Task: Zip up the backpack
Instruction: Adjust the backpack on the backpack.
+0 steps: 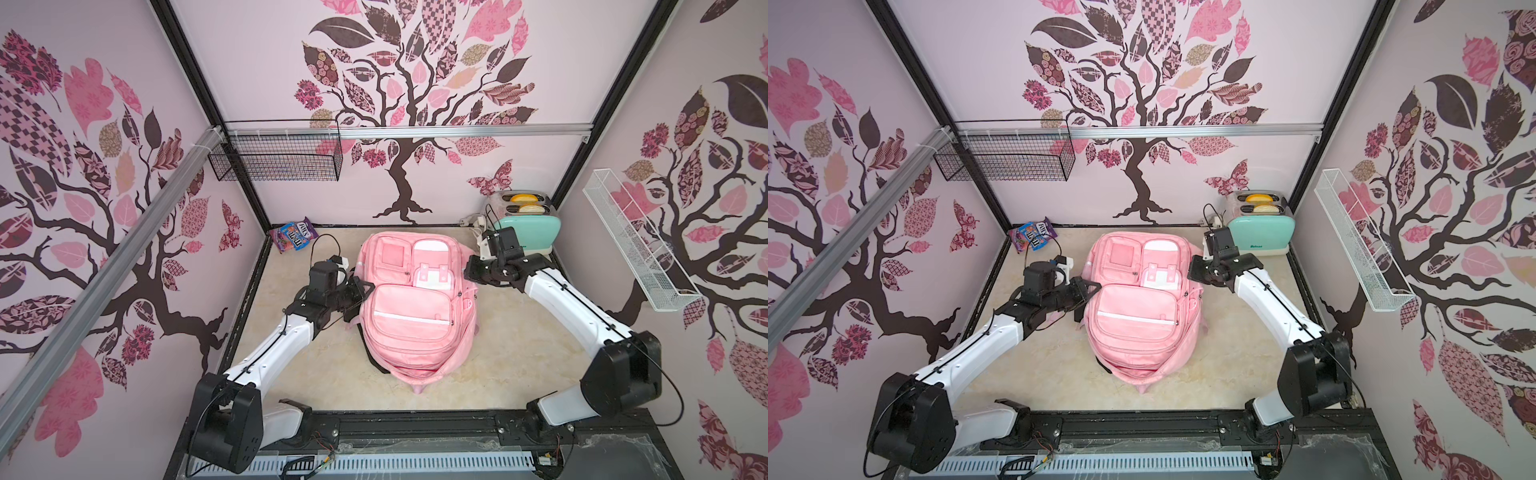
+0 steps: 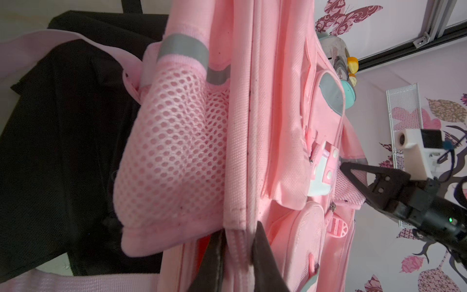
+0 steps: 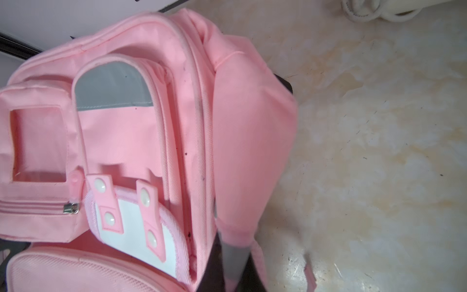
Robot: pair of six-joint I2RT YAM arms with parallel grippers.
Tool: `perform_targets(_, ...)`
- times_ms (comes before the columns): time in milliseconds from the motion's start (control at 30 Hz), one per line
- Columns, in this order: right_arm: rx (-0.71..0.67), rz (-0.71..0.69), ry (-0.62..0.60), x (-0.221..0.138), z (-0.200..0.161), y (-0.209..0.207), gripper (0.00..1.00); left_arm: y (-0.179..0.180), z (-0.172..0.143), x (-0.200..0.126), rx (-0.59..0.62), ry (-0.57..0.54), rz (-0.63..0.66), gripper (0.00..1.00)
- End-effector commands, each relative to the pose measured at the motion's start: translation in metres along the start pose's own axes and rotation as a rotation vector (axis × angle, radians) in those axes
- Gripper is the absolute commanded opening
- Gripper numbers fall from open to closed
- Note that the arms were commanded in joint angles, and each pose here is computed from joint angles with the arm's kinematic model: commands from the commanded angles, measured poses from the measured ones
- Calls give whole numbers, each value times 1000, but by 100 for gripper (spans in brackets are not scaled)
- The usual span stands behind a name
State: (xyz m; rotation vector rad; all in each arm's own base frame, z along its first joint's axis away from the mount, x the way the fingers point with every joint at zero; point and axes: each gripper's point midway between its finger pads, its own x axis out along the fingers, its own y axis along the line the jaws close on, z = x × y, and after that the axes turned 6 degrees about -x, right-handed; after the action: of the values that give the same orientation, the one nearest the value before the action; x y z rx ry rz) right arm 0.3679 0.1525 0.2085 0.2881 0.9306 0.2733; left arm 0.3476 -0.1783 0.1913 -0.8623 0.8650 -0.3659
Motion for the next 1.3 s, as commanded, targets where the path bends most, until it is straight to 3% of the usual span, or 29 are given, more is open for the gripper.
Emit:
perform_targets(0,-60,144,139,-17,-49,44,0,-16,47,0,-3,-122,16,0)
perform_targets(267,-30,149,241,7,-97,46,0,34,76,41,-78,-95,172,0)
perform_targets(333,-21,110,236,14,-100,37,0,40,81,49,-90,-100,192,10)
perform_targets(467,-3,50,237,25,-99,27,0,43,93,58,-94,-110,207,48)
perform_targets(500,4,48,241,26,-100,27,3,43,96,57,-97,-114,221,55)
perform_targets(600,17,34,252,27,-102,24,33,49,104,43,-104,-150,285,71)
perform_targets(633,19,27,251,26,-101,23,40,53,105,34,-97,-171,323,81)
perform_targets(700,29,12,248,22,-100,17,48,63,103,14,-81,-201,416,87)
perform_targets(733,42,6,242,19,-99,13,57,69,101,1,-76,-215,471,93)
perform_targets(767,60,5,231,16,-96,8,70,75,98,-12,-64,-224,523,94)
perform_targets(867,110,-7,187,7,-84,-9,78,87,78,-50,-40,-249,626,96)
perform_targets(1067,150,-65,153,14,-70,-34,81,91,22,-89,-45,-247,525,98)
perform_targets(1267,213,-104,174,43,-71,-61,81,95,-28,-88,-114,-146,367,98)
